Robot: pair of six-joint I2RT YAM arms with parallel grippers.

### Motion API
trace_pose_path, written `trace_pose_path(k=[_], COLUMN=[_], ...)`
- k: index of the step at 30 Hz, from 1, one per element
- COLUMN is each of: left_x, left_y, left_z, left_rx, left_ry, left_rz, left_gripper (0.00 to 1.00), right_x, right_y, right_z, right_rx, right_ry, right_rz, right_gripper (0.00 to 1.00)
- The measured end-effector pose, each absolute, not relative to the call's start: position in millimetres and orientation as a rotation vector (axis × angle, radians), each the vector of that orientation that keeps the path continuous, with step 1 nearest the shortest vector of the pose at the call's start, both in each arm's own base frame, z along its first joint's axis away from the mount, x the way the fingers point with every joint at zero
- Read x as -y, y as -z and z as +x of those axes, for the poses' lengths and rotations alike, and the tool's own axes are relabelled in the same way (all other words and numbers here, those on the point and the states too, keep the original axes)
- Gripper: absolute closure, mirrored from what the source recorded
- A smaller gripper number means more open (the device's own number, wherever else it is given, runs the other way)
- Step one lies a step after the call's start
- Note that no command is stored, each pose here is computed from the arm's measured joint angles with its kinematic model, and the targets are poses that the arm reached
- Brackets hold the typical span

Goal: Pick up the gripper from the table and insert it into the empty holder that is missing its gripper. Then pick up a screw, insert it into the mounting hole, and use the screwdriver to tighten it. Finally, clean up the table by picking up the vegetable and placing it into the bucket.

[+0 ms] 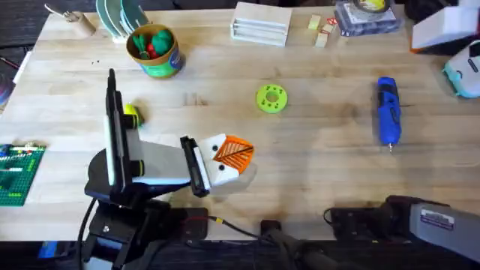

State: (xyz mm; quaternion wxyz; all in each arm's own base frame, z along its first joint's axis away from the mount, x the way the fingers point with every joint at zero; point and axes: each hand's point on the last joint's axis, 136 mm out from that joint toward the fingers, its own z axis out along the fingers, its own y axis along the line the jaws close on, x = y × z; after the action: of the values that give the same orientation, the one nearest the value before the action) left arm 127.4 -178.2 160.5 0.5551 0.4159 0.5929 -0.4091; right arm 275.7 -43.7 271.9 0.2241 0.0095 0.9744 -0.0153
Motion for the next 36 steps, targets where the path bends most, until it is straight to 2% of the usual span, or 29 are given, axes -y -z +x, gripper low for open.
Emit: trace_pose_path(k=[8,21,36], left_x=[178.2,178.2,178.2], left_y=[-160.5,-160.6,-160.5], left_z=[127.4,127.4,127.5], left_rx=[-1.4,-1.4,-1.401], left_ry=[0.966,0.966,0.966], left_rz=[0.982,0.982,0.982], left_gripper=[0.985,0.985,0.985], right_x=[56.0,84.2,115.1], right_y=[-217.0,-123.0,-71.5], right_z=[307.0,349.6,337.3], right_rx=[-2.865,-3.048,-3.102], right_ry=[0.06,0.015,-0.005], right_rz=[-0.036,0.047,0.224], right_gripper=[0.023,0.024,0.022])
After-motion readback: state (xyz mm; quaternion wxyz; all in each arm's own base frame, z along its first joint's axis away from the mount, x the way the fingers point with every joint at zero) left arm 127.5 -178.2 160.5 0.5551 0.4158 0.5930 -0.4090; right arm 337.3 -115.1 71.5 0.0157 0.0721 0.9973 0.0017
